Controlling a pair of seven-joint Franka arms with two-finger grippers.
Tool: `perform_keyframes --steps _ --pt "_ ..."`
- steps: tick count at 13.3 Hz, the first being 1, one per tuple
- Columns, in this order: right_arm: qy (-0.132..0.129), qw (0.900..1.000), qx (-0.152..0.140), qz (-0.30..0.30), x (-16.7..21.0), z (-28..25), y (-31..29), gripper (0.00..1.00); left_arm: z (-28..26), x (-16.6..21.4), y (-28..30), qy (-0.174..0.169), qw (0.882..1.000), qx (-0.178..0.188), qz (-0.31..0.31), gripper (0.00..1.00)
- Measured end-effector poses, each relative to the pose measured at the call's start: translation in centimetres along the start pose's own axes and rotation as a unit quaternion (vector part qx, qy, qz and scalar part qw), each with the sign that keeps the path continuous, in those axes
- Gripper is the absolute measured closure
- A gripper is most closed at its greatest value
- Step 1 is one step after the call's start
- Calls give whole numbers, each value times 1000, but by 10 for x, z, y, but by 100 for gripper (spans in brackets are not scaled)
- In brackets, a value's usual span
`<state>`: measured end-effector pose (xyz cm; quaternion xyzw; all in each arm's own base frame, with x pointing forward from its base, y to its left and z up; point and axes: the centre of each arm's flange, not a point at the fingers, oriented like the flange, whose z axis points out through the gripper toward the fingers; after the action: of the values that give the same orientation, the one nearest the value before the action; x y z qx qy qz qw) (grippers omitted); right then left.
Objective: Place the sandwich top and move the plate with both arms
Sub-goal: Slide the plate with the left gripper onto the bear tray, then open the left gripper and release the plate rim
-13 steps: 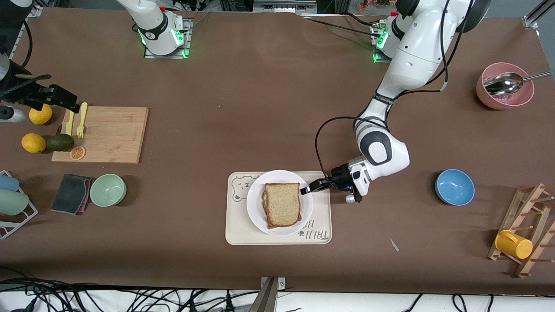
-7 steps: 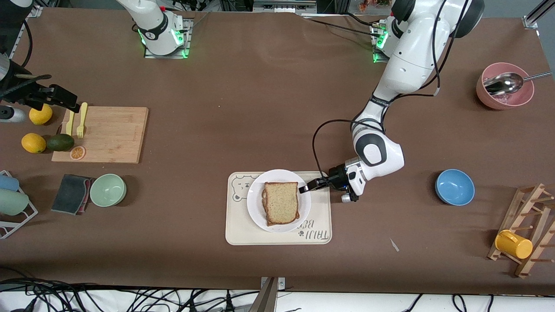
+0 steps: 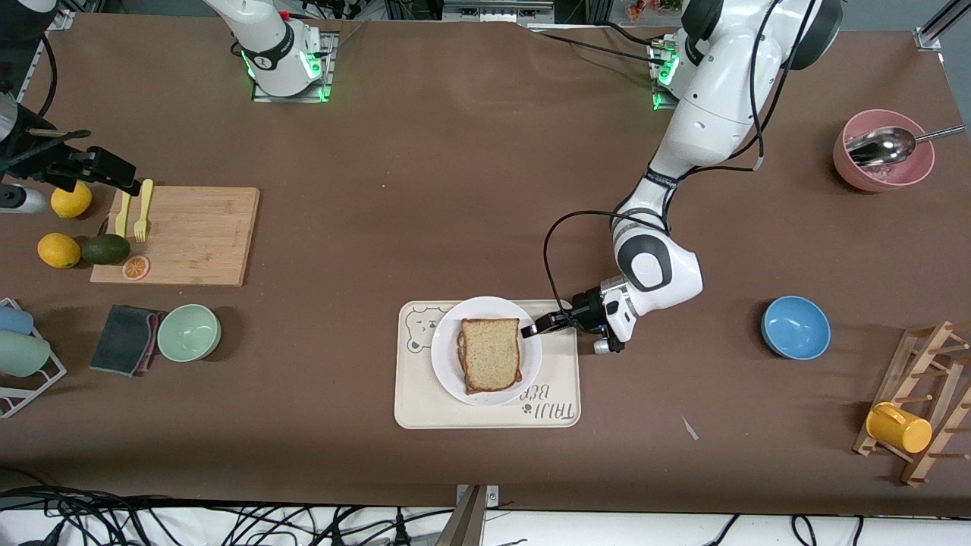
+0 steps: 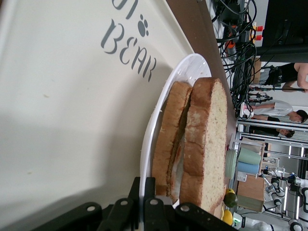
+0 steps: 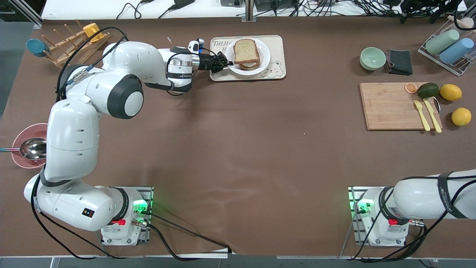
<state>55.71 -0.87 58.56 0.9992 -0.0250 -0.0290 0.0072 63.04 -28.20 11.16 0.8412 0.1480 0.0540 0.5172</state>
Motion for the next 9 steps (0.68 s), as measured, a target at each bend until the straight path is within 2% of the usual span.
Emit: perform_keyframes --steps 7,8,9 --pt "0 1000 0 0 0 0 0 0 -6 11 -10 10 1000 8 1 95" --pt "0 1000 0 0 0 0 0 0 -6 12 -8 10 1000 7 2 90" --pt "0 1000 0 0 0 0 0 0 -5 12 -6 9 1000 6 4 80"
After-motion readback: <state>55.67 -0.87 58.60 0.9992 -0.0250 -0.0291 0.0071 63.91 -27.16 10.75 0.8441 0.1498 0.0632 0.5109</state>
